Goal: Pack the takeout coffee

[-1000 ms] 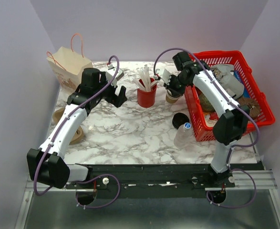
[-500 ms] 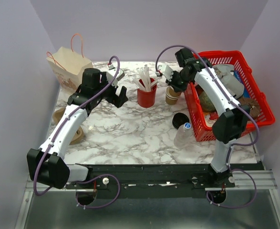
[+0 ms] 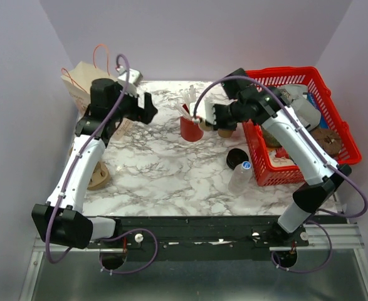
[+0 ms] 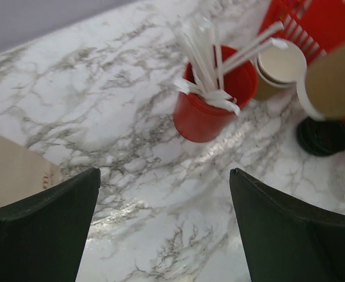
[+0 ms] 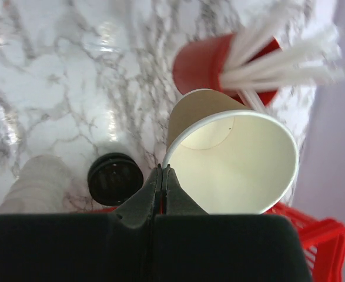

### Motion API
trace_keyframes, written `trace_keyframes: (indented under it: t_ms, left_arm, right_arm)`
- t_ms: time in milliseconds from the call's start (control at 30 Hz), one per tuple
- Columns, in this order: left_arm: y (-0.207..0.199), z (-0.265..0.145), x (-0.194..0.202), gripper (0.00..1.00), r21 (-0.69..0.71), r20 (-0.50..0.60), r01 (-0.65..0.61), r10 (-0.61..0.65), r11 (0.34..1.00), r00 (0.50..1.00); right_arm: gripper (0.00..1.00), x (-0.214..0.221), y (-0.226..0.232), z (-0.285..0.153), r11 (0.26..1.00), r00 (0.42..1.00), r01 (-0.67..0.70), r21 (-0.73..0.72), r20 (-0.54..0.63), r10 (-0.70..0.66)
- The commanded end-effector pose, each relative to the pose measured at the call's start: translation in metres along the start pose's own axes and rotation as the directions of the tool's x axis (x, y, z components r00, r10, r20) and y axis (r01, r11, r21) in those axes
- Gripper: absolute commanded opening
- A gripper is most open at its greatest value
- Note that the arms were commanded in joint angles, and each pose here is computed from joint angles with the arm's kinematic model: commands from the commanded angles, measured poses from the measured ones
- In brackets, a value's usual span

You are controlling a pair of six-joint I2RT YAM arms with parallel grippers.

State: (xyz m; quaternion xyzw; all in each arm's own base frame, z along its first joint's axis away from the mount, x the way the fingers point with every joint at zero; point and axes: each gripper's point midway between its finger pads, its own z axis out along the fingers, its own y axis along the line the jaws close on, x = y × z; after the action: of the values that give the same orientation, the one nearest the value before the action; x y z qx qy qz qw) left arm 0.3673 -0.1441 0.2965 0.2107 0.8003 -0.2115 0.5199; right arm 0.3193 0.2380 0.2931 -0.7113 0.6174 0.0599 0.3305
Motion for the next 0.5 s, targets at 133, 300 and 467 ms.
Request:
trace_keyframes:
  t_ms: [133,300,467]
  left_arm:
    - [0.045,-0.048,-0.061,0.99,-0.266,0.218,0.142,-0.085,0.954,0.972]
    - [0.054,-0.063,-0.06,0.99,-0.313,0.272,0.16,-0.073,0.936,0.96]
    - [0.053,-0.07,-0.059,0.99,-0.318,0.316,0.187,-0.083,0.93,0.945]
  right_arm:
    - [0.01,-0.033,0.087,0.057,0.934,0.968,0.249,-0.254,0.053,-0.244]
    - [0.01,-0.043,0.114,0.097,0.895,0.961,0.274,-0.352,0.066,-0.268]
    - [0.01,-0.052,0.138,0.135,0.871,0.94,0.34,-0.355,0.087,-0.331]
